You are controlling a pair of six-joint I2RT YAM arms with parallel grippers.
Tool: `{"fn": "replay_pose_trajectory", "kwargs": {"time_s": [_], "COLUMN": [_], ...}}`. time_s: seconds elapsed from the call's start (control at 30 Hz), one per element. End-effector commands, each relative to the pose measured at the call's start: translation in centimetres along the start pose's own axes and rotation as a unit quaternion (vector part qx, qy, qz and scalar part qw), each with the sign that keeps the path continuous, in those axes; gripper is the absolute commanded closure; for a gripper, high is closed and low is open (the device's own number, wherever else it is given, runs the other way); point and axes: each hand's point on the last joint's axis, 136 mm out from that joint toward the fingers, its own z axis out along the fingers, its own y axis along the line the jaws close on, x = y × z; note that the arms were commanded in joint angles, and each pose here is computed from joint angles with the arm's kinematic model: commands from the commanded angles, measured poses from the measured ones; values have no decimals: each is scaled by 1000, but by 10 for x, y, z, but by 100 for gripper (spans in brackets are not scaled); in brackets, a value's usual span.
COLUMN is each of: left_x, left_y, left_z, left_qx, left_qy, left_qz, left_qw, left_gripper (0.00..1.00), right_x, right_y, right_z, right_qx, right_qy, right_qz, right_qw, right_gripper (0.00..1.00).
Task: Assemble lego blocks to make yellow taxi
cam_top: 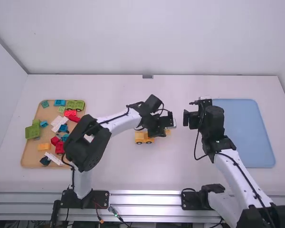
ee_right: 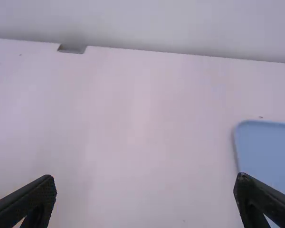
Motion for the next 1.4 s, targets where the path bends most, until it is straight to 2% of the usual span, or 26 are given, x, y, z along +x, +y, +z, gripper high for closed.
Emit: {"fn": "replay_pose_trajectory", "kwargs": {"time_s": [0.0, 0.2, 0.43, 0.57, 0.77, 0.9, 0.93, 1.0, 1.03, 1.13, 1.17, 1.2, 1.37], "left_x": [-2, 5, 13, 28, 33, 34, 33, 34, 34, 32, 31, 29, 10], "left_y": [1, -4, 4, 6, 1, 5, 6, 6, 5, 3, 4, 5, 14], "left_z": [11, 37, 45, 49, 53, 53, 53, 54, 54, 55, 54, 54, 33], "left_qx": [3, 1, -31, -42, -40, -44, -45, -44, -44, -42, -43, -43, -54], "left_qy": [17, 37, 47, 64, 64, 63, 61, 62, 63, 61, 60, 60, 49], "left_qz": [18, 34, 33, 32, 33, 31, 31, 32, 32, 36, 36, 36, 38], "left_qw": [1000, 999, 998, 997, 997, 997, 997, 997, 997, 997, 997, 997, 997], "left_gripper": [86, 84, 79, 80, 80, 77, 71, 48, 40, 32, 5, 1, 1], "right_x": [-1, 4, 9, 10, 10, 10, 10, 10, 10, 10, 10, 10, 9], "right_y": [-14, -28, -27, -27, -26, -26, -26, -26, -26, -26, -26, -26, -26], "right_z": [-9, -14, -6, -3, -2, -2, -2, -2, -2, -2, -2, -2, -2], "right_qx": [40, 81, 80, 80, 78, 78, 78, 77, 77, 77, 78, 77, 77], "right_qy": [-6, 2, 11, 13, 13, 12, 13, 13, 13, 13, 13, 13, 14], "right_qz": [15, 37, 36, 36, 36, 36, 36, 36, 36, 36, 36, 35, 13], "right_qw": [999, 996, 996, 996, 996, 996, 996, 996, 996, 996, 996, 996, 997], "right_gripper": [1, 1, 1, 1, 1, 1, 1, 1, 1, 1, 1, 1, 1]}}
